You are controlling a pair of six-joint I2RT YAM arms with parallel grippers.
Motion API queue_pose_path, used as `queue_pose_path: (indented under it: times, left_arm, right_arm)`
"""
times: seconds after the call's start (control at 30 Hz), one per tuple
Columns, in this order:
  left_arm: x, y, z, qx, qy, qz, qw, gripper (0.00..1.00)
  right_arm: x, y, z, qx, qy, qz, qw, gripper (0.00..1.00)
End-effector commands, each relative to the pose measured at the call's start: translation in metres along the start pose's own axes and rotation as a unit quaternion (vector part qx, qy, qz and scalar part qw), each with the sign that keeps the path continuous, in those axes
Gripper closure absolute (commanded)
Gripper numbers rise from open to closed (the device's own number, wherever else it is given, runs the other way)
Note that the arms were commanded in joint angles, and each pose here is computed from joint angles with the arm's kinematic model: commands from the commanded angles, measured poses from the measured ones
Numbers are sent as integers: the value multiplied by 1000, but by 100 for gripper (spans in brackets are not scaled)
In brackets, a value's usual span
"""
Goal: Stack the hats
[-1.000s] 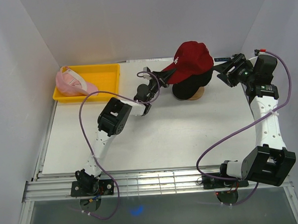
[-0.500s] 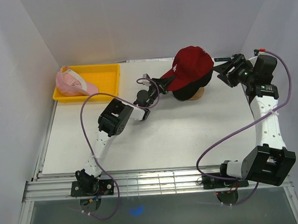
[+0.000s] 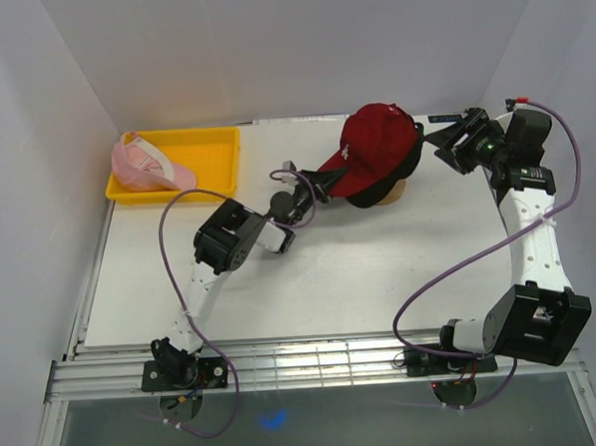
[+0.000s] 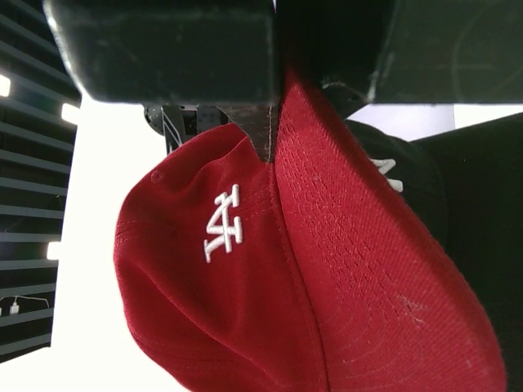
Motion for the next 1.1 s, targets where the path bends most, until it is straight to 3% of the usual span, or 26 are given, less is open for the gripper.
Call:
queue_pose_path:
  times: [0.0, 0.43, 0.8, 0.83, 0.97, 1.07]
  left_arm:
    - [-24, 60, -61, 50, 122, 113, 985, 82]
    - [-29, 61, -50, 53, 96, 117, 987, 72]
    - [-32, 59, -37, 55, 66, 116, 990, 62]
    - [-32, 58, -34, 55, 60, 115, 990, 55]
    - [-35, 55, -28, 54, 44, 109, 992, 50]
    - [-37, 50, -24, 53, 31, 102, 993, 36]
  right_arm:
    - [4, -8, -6, -13, 12, -7, 1000, 39]
    - [46, -51, -7, -103, 56, 1, 993, 47]
    - [91, -49, -21, -134, 83, 32, 987, 53]
    - [95, -46, -23, -139, 83, 38, 986, 53]
    - [103, -46, -24, -149, 81, 48, 984, 53]
    - [106, -47, -22, -156, 77, 49, 983, 53]
Point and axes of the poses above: each gripper's point midway between its finger pads, its own x axis out along the fingers, its own z axis along the line the jaws close on, y = z × x, the point moved 1 cm from there along -x, back along the fingers, and after that the axes turned 9 degrees about -x, right-handed, at the moved point
